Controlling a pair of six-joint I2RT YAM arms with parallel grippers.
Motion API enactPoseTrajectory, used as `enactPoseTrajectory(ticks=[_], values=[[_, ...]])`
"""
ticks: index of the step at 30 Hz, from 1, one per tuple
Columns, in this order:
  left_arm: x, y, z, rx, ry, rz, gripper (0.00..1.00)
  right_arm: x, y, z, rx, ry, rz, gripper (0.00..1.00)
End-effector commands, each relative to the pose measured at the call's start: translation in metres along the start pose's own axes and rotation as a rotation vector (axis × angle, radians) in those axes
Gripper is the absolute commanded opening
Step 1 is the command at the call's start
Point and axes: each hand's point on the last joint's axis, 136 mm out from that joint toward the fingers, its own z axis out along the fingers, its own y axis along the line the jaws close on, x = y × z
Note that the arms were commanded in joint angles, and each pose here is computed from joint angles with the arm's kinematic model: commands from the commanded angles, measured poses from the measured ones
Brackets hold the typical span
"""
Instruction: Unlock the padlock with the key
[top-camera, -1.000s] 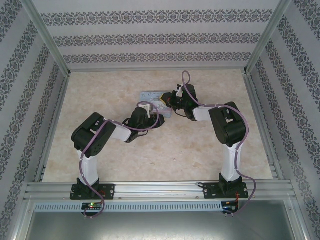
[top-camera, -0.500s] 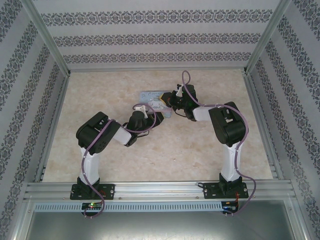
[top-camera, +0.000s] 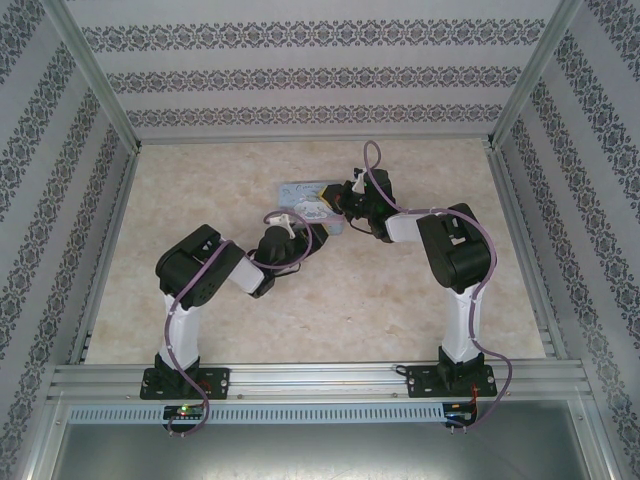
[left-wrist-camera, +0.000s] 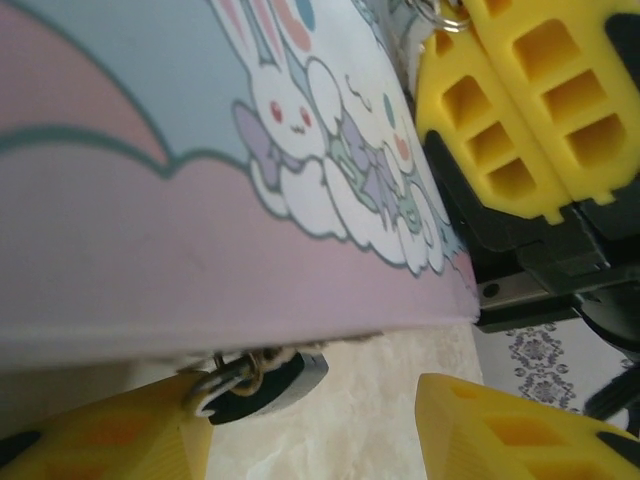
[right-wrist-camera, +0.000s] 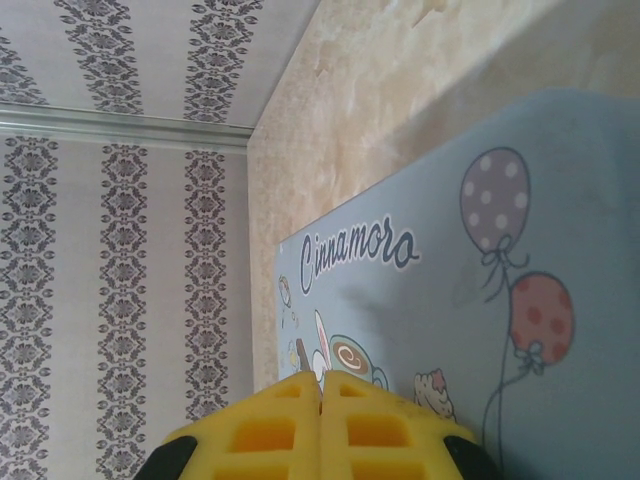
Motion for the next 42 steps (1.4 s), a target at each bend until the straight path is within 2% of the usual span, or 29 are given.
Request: enactPoseTrajectory(ticks=[1, 15, 27, 38, 42], values=[[0.012, -0.004, -0.002, 0.053, -0.002, -0.136, 0.55, 0.018, -0.044, 0.005, 0.1, 0.045, 0.058, 0.0], [0.015, 0.014, 0.0, -0.013, -0.025, -0.174, 0.54, 0.019, -0.045, 0.005, 0.099, 0.047, 0.06, 0.0], [0.024, 0.042, -0.003, -0.093, -0.026, -0.196, 0.44, 0.019, -0.048, 0.004, 0.101, 0.048, 0.063, 0.0], [0.029, 0.054, -0.004, -0.13, -0.019, -0.194, 0.37, 0.019, -0.049, 0.005, 0.101, 0.047, 0.069, 0.0], [0.03, 0.057, -0.005, -0.145, -0.017, -0.195, 0.32, 0.019, -0.049, 0.005, 0.101, 0.048, 0.069, 0.0]])
